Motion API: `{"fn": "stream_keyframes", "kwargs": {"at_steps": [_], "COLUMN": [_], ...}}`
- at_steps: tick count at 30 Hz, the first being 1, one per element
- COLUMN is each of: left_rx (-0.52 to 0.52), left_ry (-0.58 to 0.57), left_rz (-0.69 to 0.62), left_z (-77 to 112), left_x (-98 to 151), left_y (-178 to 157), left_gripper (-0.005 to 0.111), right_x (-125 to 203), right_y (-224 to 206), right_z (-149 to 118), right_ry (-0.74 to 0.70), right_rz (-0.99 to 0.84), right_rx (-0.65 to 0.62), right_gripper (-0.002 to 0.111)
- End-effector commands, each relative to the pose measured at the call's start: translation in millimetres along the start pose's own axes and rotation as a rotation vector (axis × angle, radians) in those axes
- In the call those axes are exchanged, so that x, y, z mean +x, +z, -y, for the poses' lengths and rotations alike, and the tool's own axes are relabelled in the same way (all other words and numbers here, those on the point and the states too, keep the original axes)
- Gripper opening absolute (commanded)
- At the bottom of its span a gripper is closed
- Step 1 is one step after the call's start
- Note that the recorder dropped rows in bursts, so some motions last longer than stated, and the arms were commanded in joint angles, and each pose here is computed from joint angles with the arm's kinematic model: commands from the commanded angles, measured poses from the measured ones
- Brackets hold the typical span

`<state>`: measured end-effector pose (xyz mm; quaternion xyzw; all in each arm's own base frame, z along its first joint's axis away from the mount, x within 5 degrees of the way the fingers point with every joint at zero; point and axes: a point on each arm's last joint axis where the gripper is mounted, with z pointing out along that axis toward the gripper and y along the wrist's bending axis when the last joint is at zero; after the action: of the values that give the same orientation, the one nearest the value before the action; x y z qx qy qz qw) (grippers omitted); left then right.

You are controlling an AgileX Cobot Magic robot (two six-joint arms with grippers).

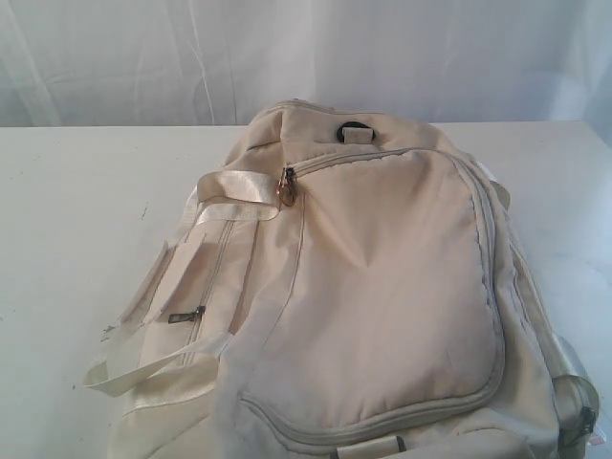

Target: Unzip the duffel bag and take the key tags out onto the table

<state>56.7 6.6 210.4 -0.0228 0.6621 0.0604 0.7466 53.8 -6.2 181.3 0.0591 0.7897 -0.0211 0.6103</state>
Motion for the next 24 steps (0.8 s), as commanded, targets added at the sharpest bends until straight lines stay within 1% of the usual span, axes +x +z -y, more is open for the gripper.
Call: {"fn": "stream_keyframes", "kwargs": {"at_steps": [1,6,8,9,11,14,17,20,22,23,24], "left_rx": [-0.011,-0.021,-0.018,-0.010,0.003,0.006,0.007,0.018,0.024,0.024,0.025], "left_ry": [-0.009,-0.011,-0.038,-0.070,-0.128,-0.207,-0.259,-0.261,-0.245,-0.202,-0.135], "left_rz": [0.226,0.448,0.553,0.588,0.606,0.598,0.508,0.349,0.170,0.090,-0.036], "left_z": [-1.1,-2.0,-2.5,-2.6,-3.2,-6.0,-7.7,-6.5,-4.8,-4.2,-3.5], "left_x": [-20,-39,-47,-50,-53,-75,-98,-119,-126,-129,-126], "left_y": [-3,-9,-14,-15,-16,-18,-19,-15,-10,-8,-4], "left_gripper": [0.000,0.000,0.000,0.000,0.000,0.000,0.000,0.000,0.000,0.000,0.000], "right_x": [-3,-3,-3,-3,-3,-3,-3,-3,-3,-3,-3], "right_y": [-1,-1,-1,-1,-1,-1,-1,-1,-1,-1,-1], "right_z": [0,0,0,0,0,0,0,0,0,0,0], "right_ry": [-0.007,-0.007,-0.007,-0.007,-0.007,-0.007,-0.007,-0.007,-0.007,-0.007,-0.007], "right_rz": [0.024,0.024,0.024,0.024,0.024,0.024,0.024,0.024,0.024,0.024,0.024], "right_rx": [0.000,0.000,0.000,0.000,0.000,0.000,0.000,0.000,0.000,0.000,0.000], "right_gripper": [0.000,0.000,0.000,0.000,0.000,0.000,0.000,0.000,0.000,0.000,0.000]}}
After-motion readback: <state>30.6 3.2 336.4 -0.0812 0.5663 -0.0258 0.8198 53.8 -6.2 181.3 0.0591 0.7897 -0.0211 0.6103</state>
